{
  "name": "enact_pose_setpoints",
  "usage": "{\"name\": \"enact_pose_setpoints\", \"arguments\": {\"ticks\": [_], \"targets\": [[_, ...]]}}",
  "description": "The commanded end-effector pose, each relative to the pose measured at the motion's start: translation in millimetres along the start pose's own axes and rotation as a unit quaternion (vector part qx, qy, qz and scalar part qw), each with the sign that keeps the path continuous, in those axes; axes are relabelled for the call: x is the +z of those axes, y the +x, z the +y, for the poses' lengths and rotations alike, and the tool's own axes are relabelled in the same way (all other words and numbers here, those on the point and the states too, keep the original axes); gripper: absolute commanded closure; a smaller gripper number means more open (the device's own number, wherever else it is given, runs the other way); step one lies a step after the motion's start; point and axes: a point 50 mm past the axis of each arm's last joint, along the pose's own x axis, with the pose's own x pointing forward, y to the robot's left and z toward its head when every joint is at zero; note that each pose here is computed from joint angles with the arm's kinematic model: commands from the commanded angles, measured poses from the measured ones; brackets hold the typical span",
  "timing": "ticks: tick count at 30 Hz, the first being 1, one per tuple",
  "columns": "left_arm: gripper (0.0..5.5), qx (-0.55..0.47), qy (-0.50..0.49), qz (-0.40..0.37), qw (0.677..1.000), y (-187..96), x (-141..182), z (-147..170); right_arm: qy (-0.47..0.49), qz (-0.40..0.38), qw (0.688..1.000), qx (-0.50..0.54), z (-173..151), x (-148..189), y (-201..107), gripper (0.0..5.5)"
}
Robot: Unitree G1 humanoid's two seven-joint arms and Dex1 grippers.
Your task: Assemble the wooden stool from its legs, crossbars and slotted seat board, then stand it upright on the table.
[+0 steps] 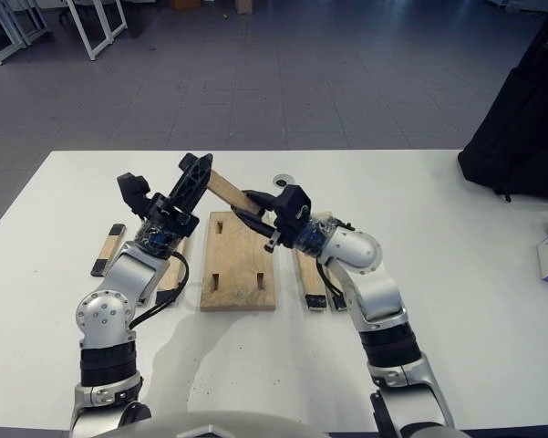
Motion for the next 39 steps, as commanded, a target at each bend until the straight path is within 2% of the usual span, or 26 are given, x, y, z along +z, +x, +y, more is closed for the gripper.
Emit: {"name": "enact_pose_setpoints", "arguments": {"ticks": [1,14,17,27,28,35,36,39], "targets": [[2.60,0.016,-0.003,-0.003,1.000,3.3,1.1,3.0,-0.021,0.024,0.999,0.005,0.1,-5.9,-3.1,4.22],[4.67,0.023,-0.009,-0.015,1.000,4.6,1.5,5.5,-0.028,0.033,0.999,0.011,0.1,-9.0,-4.2,4.22],[4.96,0.024,-0.006,-0.012,1.000,4.6,0.9,5.8,-0.030,0.035,0.999,0.011,0.9,-9.7,-4.1,4.22],[5.06,0.031,0.033,0.000,0.999,7.1,0.2,6.1,-0.022,0.047,0.999,-0.013,-2.9,-13.8,-3.6,4.22],[5.06,0.036,0.043,-0.004,0.998,7.8,1.4,6.6,-0.016,0.049,0.999,-0.014,-3.3,-14.5,-4.2,3.85],[5.06,0.099,0.110,-0.050,0.988,6.4,20.5,17.3,0.002,0.054,0.998,-0.032,-6.1,-14.6,-9.4,2.61],[5.06,0.116,0.133,-0.056,0.983,3.9,25.2,20.0,0.006,0.052,0.998,-0.043,-7.4,-14.1,-10.5,2.43],[5.06,0.210,0.243,-0.088,0.943,-15.0,47.3,33.6,0.017,0.043,0.994,-0.096,-15.6,-12.5,-12.0,2.40]]}}
